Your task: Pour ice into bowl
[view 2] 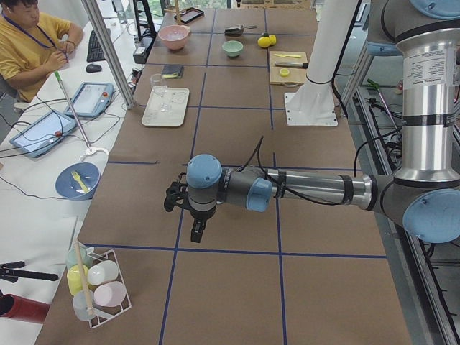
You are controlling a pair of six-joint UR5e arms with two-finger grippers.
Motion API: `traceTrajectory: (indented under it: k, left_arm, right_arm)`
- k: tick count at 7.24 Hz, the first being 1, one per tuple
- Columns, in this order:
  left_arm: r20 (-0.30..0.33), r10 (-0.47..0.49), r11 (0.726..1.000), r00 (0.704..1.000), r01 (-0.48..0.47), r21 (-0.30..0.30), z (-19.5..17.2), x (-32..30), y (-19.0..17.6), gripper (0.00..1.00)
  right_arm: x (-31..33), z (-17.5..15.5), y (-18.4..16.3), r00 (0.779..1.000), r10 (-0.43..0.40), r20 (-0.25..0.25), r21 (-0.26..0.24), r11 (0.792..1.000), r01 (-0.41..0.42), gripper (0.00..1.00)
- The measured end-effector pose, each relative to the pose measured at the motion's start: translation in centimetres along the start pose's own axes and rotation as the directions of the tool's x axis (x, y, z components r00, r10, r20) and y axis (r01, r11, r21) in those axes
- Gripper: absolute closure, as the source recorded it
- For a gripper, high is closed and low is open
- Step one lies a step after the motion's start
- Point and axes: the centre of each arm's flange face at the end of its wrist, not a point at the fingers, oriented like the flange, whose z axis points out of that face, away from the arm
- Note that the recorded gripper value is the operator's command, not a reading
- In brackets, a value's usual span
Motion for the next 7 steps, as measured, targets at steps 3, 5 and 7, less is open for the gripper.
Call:
traceTrajectory:
  k: [3,5,7]
  left_arm:
    - [-0.001,0.052,0.998,0.999,-0.052,0.046,-1.0,1.3,-1.0,0.0]
    - [-0.001,0.107,0.989,0.994,-0.106,0.1,-1.5,1.8,-1.5,0.0]
    - [-0.002,0.118,0.987,0.993,-0.117,0.112,-0.9,1.2,-1.4,0.0]
  right_arm:
    - [-1.8,-2.0,-0.7,0.999,-0.036,-0.003,0.042,0.998,0.036,0.0]
    - [-3.1,-3.6,-2.1,0.997,-0.075,-0.011,0.089,0.993,0.075,0.0]
    - [-3.1,-3.3,-2.1,0.994,-0.108,0.004,0.131,0.986,0.106,0.0]
